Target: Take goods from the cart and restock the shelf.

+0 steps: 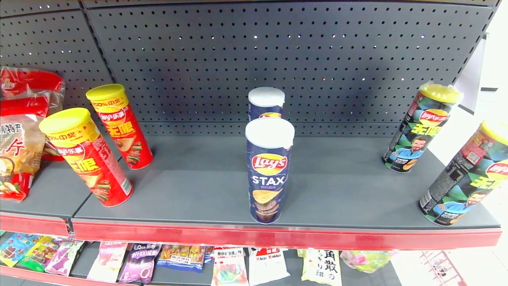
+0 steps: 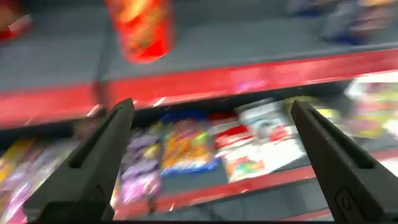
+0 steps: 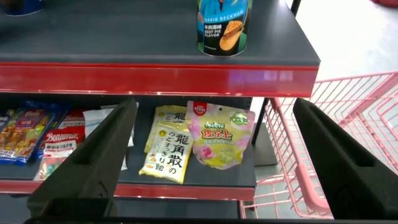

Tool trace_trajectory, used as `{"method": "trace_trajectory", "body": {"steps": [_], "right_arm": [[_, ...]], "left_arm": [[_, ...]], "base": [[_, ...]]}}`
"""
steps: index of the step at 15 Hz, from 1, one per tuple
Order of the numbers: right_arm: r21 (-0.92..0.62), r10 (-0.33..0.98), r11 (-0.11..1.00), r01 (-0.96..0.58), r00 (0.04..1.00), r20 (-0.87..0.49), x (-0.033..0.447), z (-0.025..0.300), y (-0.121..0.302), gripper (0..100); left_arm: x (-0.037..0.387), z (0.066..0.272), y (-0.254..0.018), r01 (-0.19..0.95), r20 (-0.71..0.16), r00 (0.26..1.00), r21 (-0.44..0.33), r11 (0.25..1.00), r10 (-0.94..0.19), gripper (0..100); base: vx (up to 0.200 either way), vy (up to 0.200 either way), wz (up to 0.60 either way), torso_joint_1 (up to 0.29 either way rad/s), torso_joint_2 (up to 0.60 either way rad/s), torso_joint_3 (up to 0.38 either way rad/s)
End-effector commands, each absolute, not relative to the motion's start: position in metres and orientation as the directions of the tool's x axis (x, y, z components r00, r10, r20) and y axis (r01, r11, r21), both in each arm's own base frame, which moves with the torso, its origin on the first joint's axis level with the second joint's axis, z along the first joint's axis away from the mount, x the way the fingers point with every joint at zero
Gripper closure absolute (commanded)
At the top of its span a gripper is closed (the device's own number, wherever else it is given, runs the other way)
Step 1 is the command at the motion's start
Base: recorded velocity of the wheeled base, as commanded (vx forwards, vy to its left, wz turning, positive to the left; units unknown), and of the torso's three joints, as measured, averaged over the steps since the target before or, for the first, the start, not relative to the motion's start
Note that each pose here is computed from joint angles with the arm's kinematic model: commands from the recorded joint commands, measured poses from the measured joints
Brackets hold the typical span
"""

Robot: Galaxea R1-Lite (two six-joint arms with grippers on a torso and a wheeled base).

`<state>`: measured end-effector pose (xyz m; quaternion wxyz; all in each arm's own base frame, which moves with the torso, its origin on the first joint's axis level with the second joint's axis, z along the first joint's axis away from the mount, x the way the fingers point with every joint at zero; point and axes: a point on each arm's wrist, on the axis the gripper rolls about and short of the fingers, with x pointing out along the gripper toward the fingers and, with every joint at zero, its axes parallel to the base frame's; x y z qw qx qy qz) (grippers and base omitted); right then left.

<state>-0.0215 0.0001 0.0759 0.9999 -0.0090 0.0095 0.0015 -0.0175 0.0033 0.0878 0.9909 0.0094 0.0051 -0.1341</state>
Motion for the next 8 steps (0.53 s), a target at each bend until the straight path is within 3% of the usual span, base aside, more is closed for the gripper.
{"method": "trace_trajectory", "body": {"steps": [1,2,3,4,5,6,7,8], "right_arm": [[-0.026,0.069,0.997,-0.067,0.995,0.078,-0.028,0.115,0.001,0],[0.037,0.096,0.994,-0.098,0.994,0.051,-0.01,0.188,0.001,0],[0.099,0.075,0.992,-0.08,0.996,0.057,0.005,0.226,0.001,0],[0.097,0.089,0.991,-0.094,0.995,0.054,0.025,0.26,0.002,0],[0.056,0.113,0.992,-0.115,0.993,0.035,0.033,0.265,0.003,0],[-0.08,0.216,0.973,-0.217,0.976,-0.023,0.045,0.257,0.007,0],[-0.064,0.387,0.917,-0.395,0.916,-0.102,0.064,0.251,0.018,0],[-0.064,0.387,0.917,-0.395,0.916,-0.102,0.064,0.251,0.018,0]], "left_arm": [[-0.015,0.083,0.005,0.165,-0.034,0.986,0.018,0.986,-0.165,0],[-0.015,0.082,0.009,0.011,-0.037,0.999,-0.018,1.0,-0.012,0],[-0.015,0.082,0.01,-0.065,-0.038,0.997,-0.062,0.996,0.063,0],[-0.015,0.082,0.011,-0.087,-0.039,0.996,-0.102,0.991,0.083,0],[-0.015,0.082,0.011,-0.081,-0.039,0.996,-0.108,0.991,0.077,0],[-0.015,0.082,0.008,0.055,-0.039,0.997,-0.102,0.993,-0.06,0],[-0.016,0.078,0.002,0.29,-0.08,0.954,0.015,0.957,-0.288,0],[-0.016,0.078,0.002,0.29,-0.08,0.954,0.015,0.957,-0.288,0]], "base": [[0.0,0.0,0.0,0.0,0.0,0.0],[0.0,0.0,0.0,0.0,0.0,0.0],[0.0,0.0,0.0,0.0,0.0,0.0],[0.0,0.0,0.0,0.0,0.0,0.0],[0.0,0.0,0.0,0.0,0.0,0.0],[0.0,0.0,0.0,0.0,0.0,0.0],[0.0,0.0,0.0,0.0,0.0,0.0],[0.0,0.0,0.0,0.0,0.0,0.0]]}}
